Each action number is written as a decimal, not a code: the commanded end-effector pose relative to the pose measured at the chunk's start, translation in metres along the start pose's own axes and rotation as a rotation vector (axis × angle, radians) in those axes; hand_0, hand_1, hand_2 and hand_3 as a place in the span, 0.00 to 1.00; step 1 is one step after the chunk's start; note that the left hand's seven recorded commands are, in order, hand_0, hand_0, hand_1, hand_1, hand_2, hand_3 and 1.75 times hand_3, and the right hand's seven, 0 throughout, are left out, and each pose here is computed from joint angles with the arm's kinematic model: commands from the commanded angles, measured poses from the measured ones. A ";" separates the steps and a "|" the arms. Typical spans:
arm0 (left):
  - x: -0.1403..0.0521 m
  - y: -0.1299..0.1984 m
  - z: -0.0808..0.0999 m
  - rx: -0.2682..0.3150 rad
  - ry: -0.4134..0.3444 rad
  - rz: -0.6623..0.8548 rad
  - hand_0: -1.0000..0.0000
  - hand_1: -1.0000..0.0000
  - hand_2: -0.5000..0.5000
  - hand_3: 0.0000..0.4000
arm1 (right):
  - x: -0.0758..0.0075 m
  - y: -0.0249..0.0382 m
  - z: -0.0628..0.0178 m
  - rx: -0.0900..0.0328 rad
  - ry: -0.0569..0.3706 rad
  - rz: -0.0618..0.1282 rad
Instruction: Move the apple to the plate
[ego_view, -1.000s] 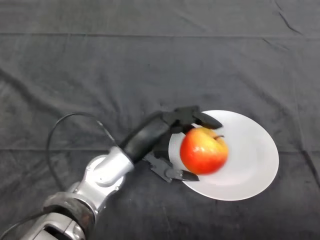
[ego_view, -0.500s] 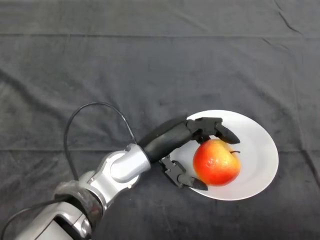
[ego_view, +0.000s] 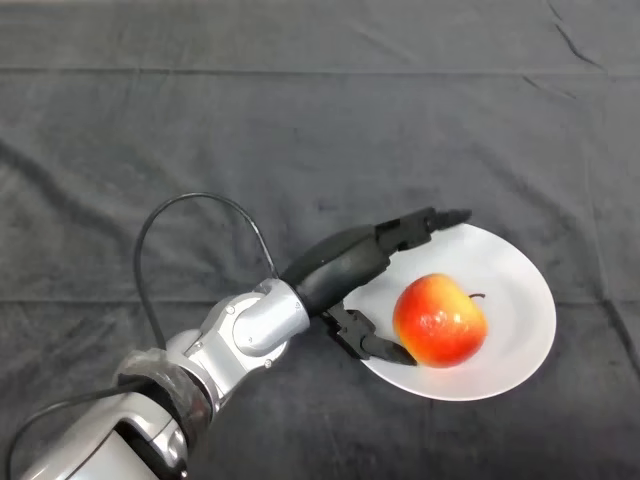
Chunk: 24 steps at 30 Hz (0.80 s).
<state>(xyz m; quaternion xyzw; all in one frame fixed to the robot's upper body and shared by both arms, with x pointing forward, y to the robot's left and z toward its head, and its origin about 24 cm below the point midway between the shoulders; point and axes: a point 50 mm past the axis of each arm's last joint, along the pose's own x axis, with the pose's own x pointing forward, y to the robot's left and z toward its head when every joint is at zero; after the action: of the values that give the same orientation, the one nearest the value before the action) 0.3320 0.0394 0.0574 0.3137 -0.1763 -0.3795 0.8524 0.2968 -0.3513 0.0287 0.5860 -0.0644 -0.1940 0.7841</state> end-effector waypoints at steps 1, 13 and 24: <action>-0.007 0.014 -0.006 0.066 0.025 -0.005 1.00 1.00 0.50 0.00 | 0.0029 0.0076 0.0078 0.010 -0.031 0.024; -0.042 0.052 -0.025 0.075 0.051 0.160 1.00 1.00 0.50 0.00 | 0.0029 0.0076 0.0078 0.010 -0.031 0.024; -0.089 0.066 -0.048 0.043 0.117 0.328 1.00 1.00 0.50 0.00 | 0.0029 0.0076 0.0078 0.010 -0.031 0.024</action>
<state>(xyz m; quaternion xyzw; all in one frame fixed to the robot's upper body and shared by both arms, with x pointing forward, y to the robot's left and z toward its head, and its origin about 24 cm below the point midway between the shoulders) 0.3406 0.1390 0.0679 0.3216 -0.2010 -0.2396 0.8937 0.2968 -0.3513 0.0287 0.5859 -0.0644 -0.1940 0.7842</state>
